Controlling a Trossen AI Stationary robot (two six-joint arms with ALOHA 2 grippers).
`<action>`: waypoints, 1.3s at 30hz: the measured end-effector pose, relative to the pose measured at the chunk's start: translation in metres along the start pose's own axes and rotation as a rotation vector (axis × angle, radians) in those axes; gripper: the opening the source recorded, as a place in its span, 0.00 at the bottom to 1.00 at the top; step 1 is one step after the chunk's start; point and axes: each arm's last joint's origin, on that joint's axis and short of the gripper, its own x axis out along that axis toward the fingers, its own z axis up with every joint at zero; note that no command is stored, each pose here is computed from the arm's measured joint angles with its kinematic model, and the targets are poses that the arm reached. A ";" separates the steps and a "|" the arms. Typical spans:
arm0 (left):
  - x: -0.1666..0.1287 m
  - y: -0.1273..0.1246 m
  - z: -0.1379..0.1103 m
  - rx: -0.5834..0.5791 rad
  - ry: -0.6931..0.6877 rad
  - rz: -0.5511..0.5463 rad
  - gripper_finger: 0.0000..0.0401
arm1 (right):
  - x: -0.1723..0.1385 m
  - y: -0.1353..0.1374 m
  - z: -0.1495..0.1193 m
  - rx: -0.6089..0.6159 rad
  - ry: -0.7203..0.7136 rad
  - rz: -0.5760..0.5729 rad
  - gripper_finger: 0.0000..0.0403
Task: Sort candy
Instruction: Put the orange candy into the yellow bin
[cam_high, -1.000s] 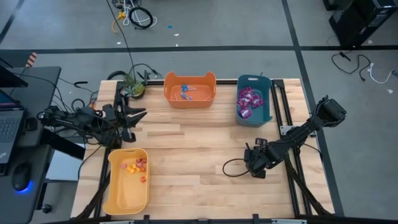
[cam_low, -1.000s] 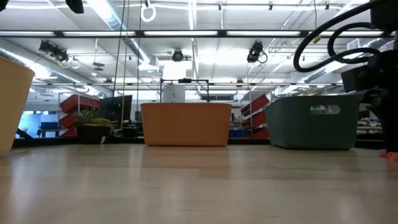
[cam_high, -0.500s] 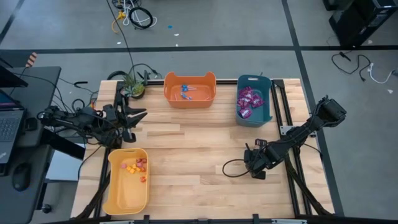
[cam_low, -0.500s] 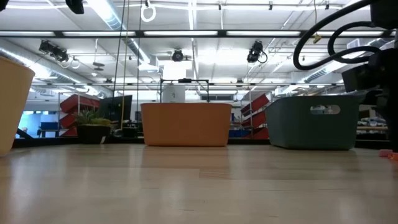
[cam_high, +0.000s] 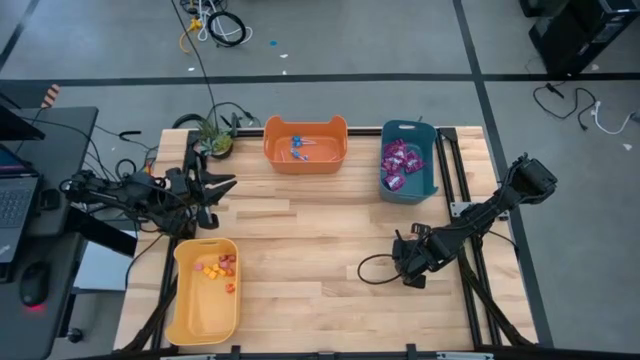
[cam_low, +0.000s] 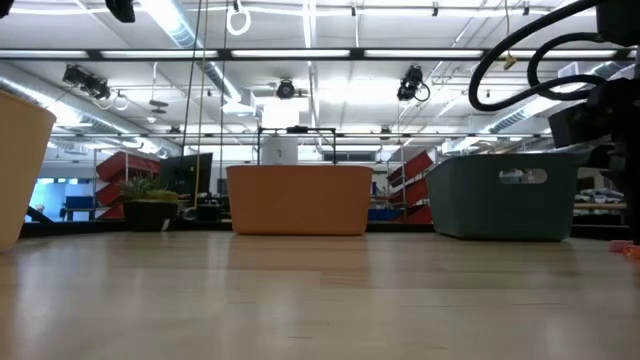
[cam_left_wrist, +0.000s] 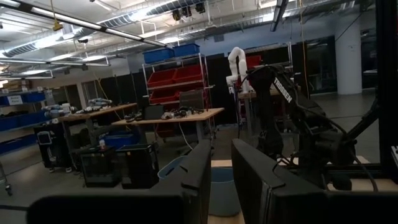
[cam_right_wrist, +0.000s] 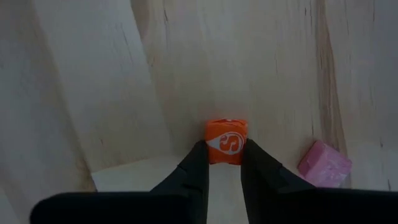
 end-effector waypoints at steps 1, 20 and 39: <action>0.000 0.000 0.000 0.000 0.000 0.000 0.17 | 0.000 0.000 0.000 0.000 -0.003 -0.001 0.14; 0.000 0.000 0.002 -0.011 -0.017 0.004 0.17 | -0.036 0.028 0.075 -0.048 -0.718 0.185 0.13; 0.000 0.001 0.003 -0.019 -0.032 0.008 0.17 | -0.031 0.011 0.164 -0.157 -1.279 0.246 0.13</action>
